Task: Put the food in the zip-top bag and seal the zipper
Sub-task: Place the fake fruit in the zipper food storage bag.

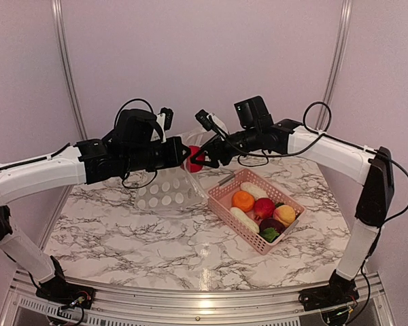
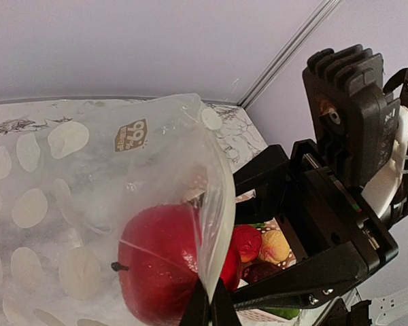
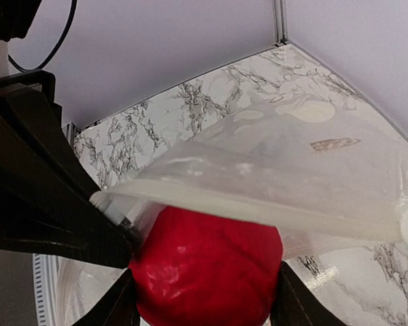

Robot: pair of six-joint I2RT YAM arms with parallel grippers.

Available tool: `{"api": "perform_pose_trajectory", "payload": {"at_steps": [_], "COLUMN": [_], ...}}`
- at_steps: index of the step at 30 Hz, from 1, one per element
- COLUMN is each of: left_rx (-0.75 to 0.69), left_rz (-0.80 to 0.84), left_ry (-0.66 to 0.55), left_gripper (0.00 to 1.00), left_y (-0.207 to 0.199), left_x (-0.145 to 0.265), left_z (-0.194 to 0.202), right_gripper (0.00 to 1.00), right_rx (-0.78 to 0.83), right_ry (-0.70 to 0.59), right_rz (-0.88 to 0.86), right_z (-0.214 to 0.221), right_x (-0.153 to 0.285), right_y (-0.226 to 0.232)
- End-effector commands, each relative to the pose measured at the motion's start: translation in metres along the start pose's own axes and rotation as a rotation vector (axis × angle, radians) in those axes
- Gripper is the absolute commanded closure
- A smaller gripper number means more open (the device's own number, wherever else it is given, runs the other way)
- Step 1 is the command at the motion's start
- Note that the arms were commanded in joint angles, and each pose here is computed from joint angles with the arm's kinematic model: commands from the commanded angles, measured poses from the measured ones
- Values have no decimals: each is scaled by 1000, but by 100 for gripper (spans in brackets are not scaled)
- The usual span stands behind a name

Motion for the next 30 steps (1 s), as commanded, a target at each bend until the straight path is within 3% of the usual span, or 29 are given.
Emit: {"api": "perform_pose_trajectory", "payload": {"at_steps": [1,6,11,13,20,30], "left_rx": [3,15,12,6,-13,-113], "left_rz": [5,30,30,15,-54,-206], "left_ry": [35,40,29,30,12,30], "left_gripper": [100,100,100,100,100,100], "left_y": [-1,-3,-3,-1,13,37], "left_x": [-12,-15,-16,-15,-6,1], "left_z": [8,11,10,11,15,24], "right_gripper": [68,65,55,44,3,3], "right_rx": [33,-50,-152,-158,-34,129], "right_ry": [-11,-11,-7,-11,-25,-52], "right_rz": [-35,-24,-184,-225,-103,45], "right_z": [-14,-13,-13,-12,-14,-9], "right_x": [-12,-27,-44,-44,-8,37], "right_y": [10,4,10,15,24,34]}}
Point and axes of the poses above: each gripper's point midway between its finger pads, its own x axis back along the fingers, its own y axis along the line the jaws close on, z = x × y, the point moved 6 cm from there along x, back along the fingers, and after that the axes turned 2 degrees about -x, right-handed, at the moved point
